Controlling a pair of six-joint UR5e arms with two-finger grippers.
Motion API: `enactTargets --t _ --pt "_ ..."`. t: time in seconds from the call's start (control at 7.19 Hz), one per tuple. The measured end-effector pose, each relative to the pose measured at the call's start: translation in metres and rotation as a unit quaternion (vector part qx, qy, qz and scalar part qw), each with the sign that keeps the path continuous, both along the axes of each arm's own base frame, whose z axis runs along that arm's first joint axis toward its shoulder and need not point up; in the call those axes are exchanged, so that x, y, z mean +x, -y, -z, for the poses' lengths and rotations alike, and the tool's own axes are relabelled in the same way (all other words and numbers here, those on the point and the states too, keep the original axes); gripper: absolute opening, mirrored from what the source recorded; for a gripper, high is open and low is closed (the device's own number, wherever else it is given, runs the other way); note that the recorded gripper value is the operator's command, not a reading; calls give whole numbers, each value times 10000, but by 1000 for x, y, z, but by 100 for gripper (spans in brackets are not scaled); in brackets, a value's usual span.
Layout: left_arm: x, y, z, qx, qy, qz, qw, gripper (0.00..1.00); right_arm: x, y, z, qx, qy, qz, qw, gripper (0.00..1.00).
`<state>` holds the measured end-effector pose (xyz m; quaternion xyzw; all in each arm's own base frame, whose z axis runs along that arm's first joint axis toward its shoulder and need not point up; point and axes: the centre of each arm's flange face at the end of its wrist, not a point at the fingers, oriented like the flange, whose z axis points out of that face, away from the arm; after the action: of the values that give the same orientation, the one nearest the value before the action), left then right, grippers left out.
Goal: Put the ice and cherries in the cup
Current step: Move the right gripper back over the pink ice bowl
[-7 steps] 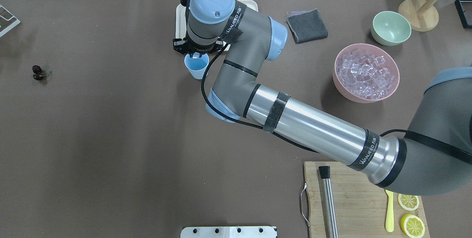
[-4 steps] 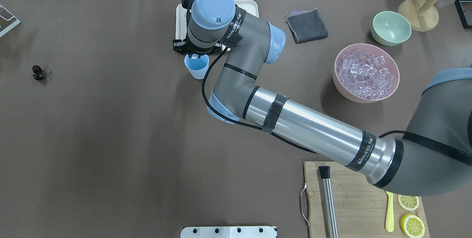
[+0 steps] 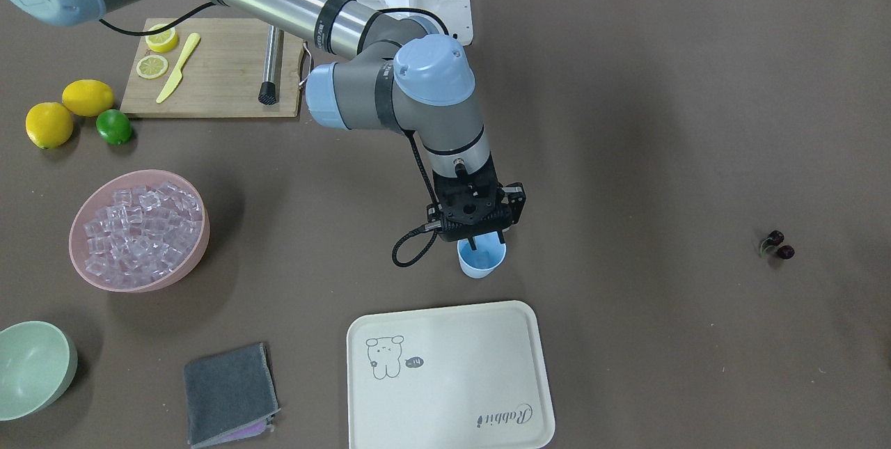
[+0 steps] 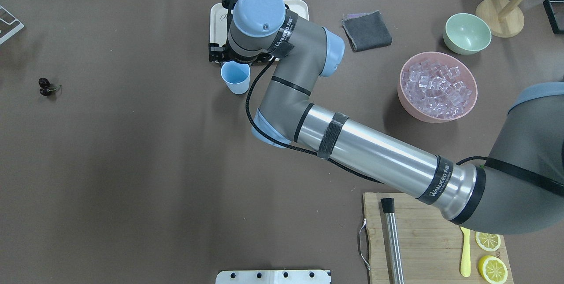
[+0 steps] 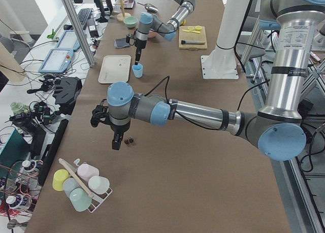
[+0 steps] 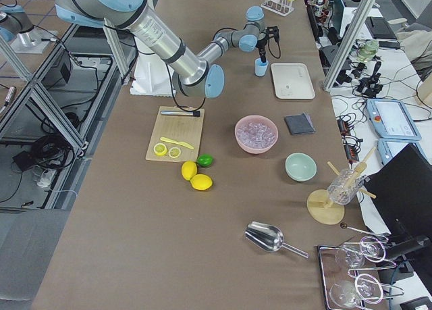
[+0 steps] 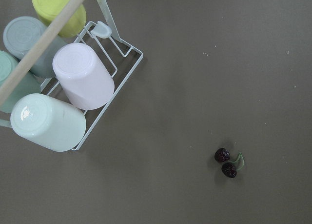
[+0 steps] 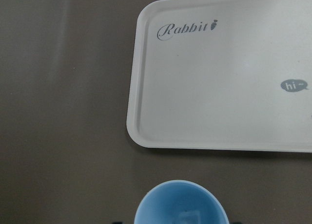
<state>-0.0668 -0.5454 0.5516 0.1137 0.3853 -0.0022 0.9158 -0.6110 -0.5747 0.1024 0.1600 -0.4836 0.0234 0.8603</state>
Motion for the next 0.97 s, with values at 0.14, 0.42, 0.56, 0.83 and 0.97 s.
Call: enactTargets --t 0.14,0.42,0.56,0.83,0.97 --pt "0 0 0 -1 4 -1 10000 98 22 7 -13 4 -85 37 10000 90" --pt "0 -1 -1 17 5 -1 10000 98 114 31 -71 266 -320 266 9988 87" --pt "0 -2 -1 46 -3 0 10000 98 171 49 -108 367 -363 553 9971 87" --pt "0 -4 2 90 -16 4 10000 98 257 61 -198 716 -640 1118 9891 85" --pt "0 -4 1 90 -13 1 10000 98 283 59 -231 897 -781 1340 9838 82"
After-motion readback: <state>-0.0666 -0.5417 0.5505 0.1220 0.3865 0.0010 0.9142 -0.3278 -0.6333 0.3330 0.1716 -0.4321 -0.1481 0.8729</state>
